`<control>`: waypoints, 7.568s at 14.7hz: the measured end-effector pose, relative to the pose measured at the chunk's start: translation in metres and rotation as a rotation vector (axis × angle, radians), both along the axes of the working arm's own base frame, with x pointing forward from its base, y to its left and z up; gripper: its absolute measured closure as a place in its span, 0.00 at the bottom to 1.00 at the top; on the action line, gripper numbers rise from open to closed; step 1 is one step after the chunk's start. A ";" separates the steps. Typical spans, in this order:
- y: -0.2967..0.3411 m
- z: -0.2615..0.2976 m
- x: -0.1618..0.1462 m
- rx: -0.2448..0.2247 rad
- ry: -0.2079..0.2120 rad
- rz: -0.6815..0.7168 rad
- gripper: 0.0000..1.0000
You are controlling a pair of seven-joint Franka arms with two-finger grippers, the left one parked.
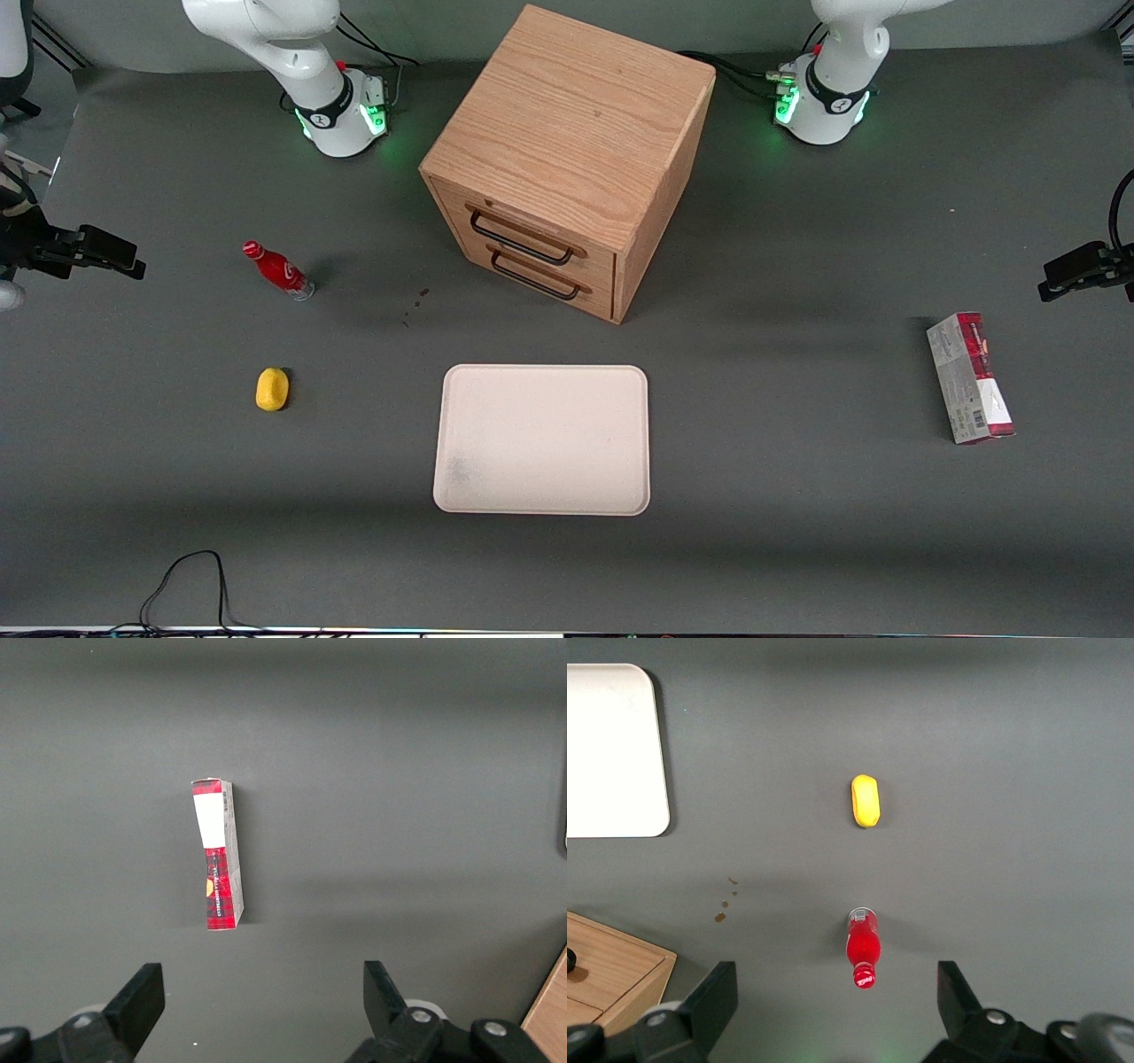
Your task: Place coke bottle on tray
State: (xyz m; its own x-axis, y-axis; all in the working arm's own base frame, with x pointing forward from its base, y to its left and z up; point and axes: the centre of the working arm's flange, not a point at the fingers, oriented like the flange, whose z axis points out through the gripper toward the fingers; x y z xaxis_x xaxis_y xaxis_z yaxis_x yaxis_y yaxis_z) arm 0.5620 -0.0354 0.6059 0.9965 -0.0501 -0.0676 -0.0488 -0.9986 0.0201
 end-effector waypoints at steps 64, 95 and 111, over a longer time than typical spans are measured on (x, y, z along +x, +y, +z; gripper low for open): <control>-0.014 -0.288 -0.158 0.033 0.027 0.044 0.00; -0.020 -0.047 -0.096 0.020 0.057 0.052 0.69; 0.149 -0.033 0.107 0.051 0.009 0.297 0.69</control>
State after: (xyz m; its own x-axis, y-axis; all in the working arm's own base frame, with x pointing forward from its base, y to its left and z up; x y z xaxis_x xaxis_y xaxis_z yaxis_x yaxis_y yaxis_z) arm 0.6688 0.1140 0.5728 0.9663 0.2474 -0.0712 0.2458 -0.9688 -0.0314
